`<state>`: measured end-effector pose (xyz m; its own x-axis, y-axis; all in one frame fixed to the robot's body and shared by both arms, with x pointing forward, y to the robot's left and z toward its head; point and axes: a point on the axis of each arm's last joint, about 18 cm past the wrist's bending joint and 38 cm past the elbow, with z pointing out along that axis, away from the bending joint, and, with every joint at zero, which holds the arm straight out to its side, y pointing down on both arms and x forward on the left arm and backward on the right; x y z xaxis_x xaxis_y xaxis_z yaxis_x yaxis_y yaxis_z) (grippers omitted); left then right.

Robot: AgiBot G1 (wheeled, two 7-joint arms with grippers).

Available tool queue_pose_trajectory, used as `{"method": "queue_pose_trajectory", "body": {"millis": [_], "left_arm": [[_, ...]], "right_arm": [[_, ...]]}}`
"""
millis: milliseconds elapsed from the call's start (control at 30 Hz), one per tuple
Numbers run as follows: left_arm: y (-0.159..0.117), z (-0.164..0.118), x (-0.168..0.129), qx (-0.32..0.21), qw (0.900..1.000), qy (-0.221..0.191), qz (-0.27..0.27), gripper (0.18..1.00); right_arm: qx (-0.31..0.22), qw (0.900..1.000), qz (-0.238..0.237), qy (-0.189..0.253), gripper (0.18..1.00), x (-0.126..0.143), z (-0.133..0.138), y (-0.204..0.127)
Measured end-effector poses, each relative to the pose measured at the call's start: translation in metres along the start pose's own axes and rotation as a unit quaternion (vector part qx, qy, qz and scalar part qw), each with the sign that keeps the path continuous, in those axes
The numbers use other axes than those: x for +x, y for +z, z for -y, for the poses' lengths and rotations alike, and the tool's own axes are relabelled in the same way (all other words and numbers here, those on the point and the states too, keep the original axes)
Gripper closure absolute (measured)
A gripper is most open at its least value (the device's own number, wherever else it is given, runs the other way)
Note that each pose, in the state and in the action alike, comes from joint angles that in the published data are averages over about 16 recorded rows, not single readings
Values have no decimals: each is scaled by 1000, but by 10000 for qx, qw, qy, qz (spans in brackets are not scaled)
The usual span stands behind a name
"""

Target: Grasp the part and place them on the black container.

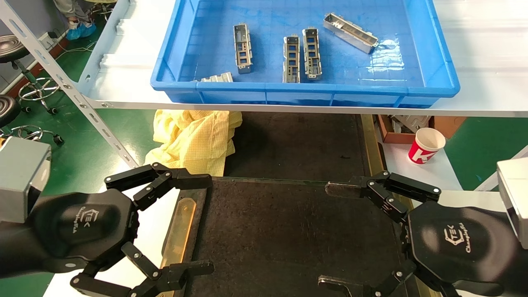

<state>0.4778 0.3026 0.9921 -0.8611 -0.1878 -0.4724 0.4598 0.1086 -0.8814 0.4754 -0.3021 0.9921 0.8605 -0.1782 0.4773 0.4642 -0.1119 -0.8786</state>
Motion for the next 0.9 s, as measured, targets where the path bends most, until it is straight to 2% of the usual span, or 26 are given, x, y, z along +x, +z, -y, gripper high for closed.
{"method": "queue_pose_trajectory", "body": {"millis": [633,900], "left_arm": [[0,0,0,0,10000,0,0,187],[0,0,0,0,10000,0,0,220]], "right_arm": [[0,10000,0,0,178,0,0,0],[0,10000,0,0,178,0,0,0]]}}
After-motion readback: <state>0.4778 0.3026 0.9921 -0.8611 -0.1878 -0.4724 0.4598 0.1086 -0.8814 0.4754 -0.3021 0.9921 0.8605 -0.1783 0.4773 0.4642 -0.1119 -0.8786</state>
